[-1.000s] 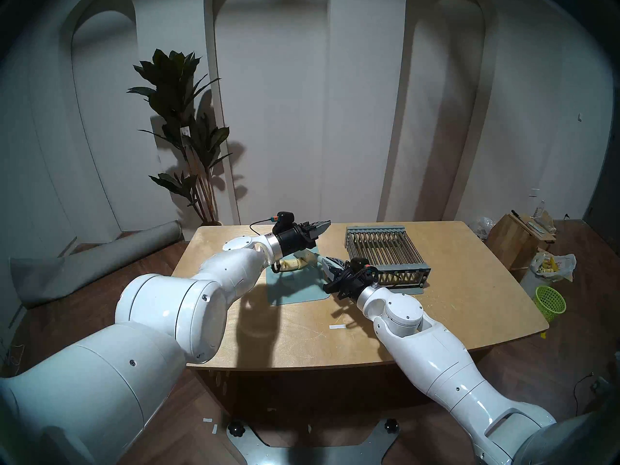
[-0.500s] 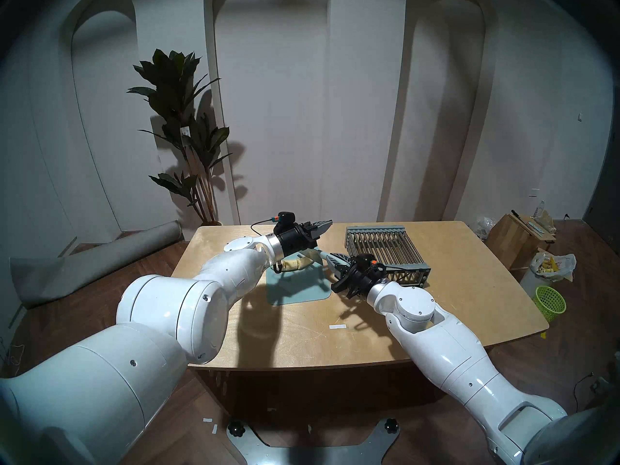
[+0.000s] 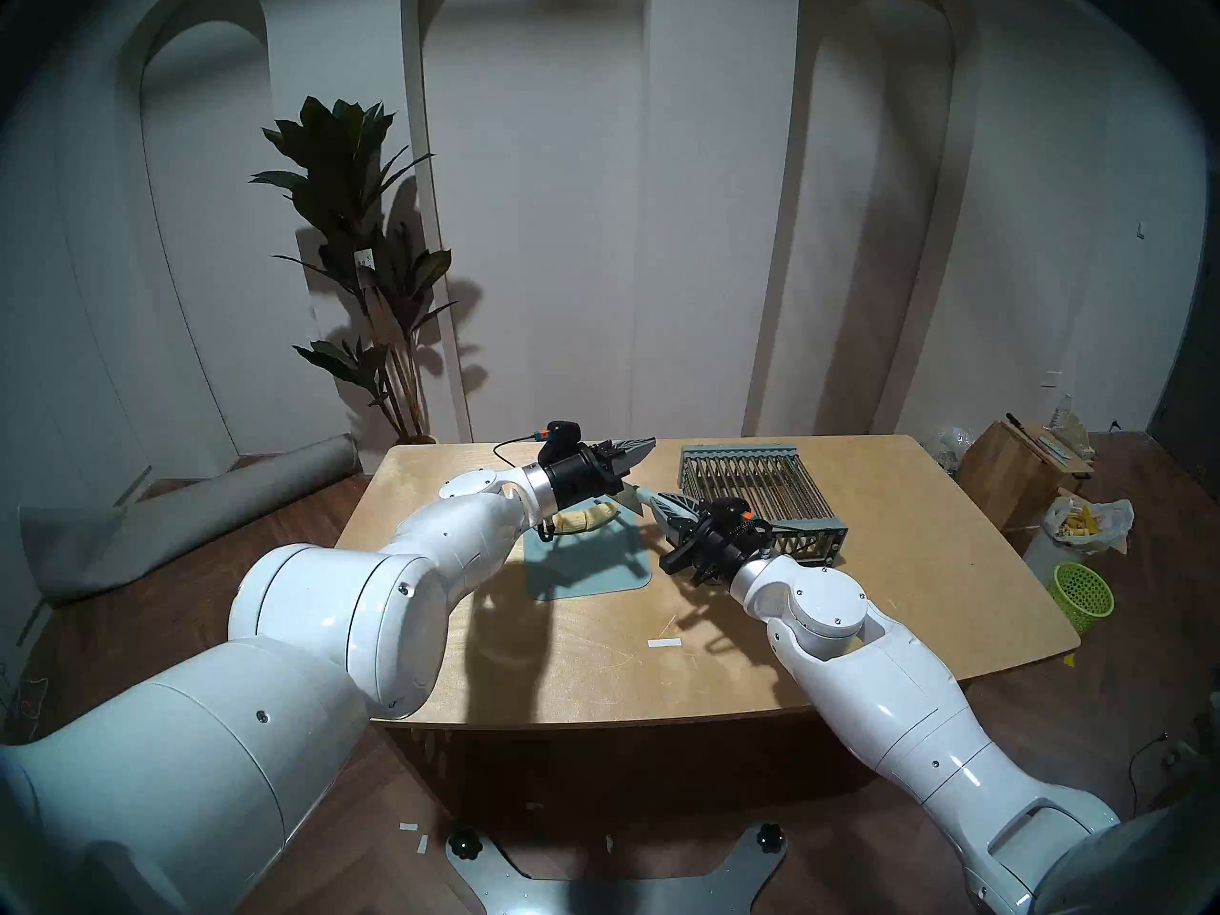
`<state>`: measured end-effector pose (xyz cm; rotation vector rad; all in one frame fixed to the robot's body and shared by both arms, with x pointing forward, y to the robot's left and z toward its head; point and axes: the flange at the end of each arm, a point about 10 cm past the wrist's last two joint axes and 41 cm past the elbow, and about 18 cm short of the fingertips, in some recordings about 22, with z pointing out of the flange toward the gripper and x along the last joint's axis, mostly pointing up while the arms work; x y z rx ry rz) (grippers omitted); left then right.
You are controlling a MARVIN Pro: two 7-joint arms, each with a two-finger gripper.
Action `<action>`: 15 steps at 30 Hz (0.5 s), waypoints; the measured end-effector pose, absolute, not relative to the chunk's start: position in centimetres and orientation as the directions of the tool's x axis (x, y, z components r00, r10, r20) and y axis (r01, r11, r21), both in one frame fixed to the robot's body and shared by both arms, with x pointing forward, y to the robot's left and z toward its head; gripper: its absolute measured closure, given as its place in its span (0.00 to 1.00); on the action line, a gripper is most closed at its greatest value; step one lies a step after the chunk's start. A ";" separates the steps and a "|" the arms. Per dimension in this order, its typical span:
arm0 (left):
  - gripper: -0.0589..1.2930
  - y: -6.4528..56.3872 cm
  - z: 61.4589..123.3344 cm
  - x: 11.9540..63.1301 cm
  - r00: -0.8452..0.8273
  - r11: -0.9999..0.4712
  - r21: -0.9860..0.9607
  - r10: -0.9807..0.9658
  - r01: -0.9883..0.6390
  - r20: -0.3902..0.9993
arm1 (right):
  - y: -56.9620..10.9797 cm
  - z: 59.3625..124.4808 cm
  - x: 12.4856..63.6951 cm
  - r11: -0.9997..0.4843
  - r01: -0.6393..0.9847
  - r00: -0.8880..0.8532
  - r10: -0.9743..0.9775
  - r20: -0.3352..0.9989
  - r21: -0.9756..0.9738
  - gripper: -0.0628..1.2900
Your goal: Cut the banana into four pieces on the cutting board
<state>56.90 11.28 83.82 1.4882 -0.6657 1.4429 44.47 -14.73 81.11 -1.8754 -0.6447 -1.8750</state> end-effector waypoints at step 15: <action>0.98 11.9 82.4 56.2 0.172 -0.414 0.225 0.160 -0.882 0.972 | -14.5 80.3 44.1 -0.818 0.575 0.004 0.007 1.000 0.003 0.77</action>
